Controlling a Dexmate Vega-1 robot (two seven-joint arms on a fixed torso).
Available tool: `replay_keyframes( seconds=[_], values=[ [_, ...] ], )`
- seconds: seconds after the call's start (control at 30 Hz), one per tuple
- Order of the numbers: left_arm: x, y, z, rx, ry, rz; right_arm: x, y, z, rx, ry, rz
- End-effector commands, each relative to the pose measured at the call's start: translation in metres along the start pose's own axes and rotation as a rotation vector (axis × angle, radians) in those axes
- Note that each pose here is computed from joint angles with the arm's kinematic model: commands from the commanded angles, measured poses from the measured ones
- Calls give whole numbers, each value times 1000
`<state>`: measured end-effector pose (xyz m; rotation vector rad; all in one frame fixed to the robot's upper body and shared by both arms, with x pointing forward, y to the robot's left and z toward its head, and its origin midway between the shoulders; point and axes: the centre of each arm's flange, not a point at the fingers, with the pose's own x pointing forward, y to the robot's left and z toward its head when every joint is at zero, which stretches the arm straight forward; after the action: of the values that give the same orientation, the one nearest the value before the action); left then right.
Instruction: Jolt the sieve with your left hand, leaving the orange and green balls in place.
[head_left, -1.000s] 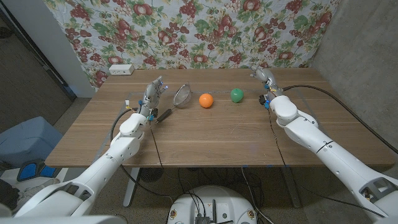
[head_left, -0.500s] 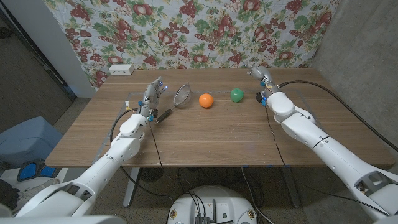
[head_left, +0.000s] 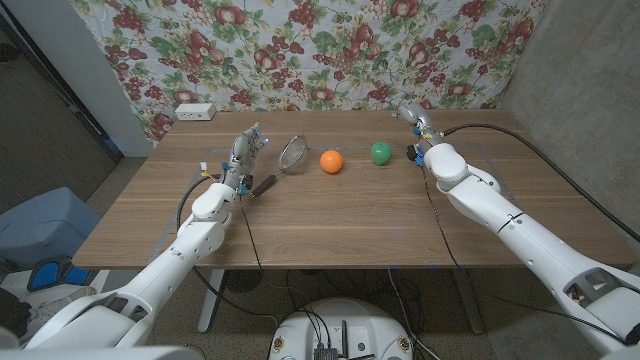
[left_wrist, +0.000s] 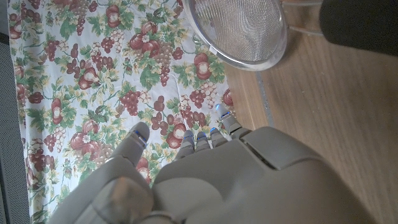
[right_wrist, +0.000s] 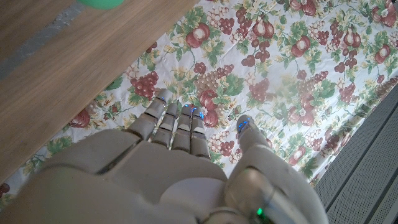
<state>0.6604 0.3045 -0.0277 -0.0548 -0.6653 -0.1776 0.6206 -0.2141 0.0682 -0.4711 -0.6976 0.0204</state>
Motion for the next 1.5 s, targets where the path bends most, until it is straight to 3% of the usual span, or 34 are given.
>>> replay_keyframes(
  seconds=[0.03,0.83,1.5],
  values=[
    [0,0,1,1,-5,1,6,4,9,-32,-7,15],
    [2,-1,2,4,-13,8,20,13,22,-87,-22,39],
    [-4,-4,3,3,-22,9,20,22,32,-121,-36,58]
  ],
)
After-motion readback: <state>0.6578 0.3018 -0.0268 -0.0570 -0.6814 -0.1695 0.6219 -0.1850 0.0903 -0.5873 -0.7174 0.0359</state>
